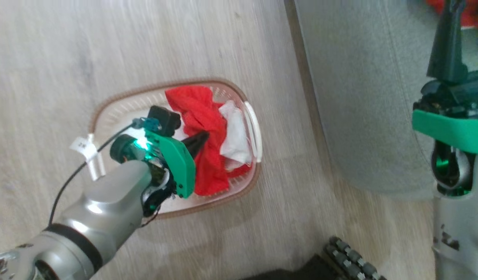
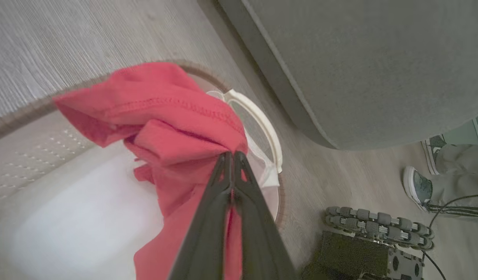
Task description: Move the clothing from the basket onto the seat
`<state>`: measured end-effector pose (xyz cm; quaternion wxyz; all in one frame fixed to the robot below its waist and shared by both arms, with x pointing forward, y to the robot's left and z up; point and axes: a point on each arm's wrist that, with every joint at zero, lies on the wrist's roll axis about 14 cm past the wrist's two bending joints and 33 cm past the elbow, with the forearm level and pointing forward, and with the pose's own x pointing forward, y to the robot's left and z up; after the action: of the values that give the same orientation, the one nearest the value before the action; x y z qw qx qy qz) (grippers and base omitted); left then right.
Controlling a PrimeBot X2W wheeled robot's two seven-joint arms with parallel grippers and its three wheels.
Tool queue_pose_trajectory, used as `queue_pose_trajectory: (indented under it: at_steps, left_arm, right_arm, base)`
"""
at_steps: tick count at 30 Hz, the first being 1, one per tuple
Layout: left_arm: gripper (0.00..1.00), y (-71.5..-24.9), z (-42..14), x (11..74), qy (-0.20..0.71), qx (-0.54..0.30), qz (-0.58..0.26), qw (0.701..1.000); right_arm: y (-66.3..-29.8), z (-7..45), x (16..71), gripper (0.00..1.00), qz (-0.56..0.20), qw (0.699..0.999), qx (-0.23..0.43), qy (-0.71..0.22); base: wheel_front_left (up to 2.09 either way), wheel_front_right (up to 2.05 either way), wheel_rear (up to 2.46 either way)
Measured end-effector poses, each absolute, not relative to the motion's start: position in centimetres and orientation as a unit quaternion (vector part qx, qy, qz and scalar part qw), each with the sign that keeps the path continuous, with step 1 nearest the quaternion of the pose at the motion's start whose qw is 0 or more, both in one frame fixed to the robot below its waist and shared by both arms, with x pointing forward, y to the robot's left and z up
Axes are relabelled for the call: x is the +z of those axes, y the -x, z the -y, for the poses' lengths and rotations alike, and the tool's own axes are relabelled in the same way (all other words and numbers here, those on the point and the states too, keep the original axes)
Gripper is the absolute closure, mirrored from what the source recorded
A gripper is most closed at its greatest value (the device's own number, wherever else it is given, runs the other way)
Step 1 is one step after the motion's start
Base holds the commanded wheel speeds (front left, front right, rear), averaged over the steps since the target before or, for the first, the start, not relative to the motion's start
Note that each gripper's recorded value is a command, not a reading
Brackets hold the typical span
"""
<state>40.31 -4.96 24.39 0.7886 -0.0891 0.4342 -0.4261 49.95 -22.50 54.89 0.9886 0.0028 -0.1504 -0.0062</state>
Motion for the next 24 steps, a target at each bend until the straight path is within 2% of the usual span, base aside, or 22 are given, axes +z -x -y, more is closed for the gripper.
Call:
queue_pose_trajectory:
  at_steps: [16,24]
  left_arm:
    - [1.00,-39.9,3.4,36.7,0.085,-0.413,-0.279,0.863]
    - [1.00,-39.7,3.0,43.2,0.086,-0.408,-0.191,0.889]
  right_arm:
    - [-43.9,21.4,60.0,0.00,0.176,0.983,0.006,-0.045]
    - [-41.3,20.2,61.8,0.00,0.187,0.980,0.028,-0.061]
  base:
    - [0.00,0.00,0.00]
    - [0.00,0.00,0.00]
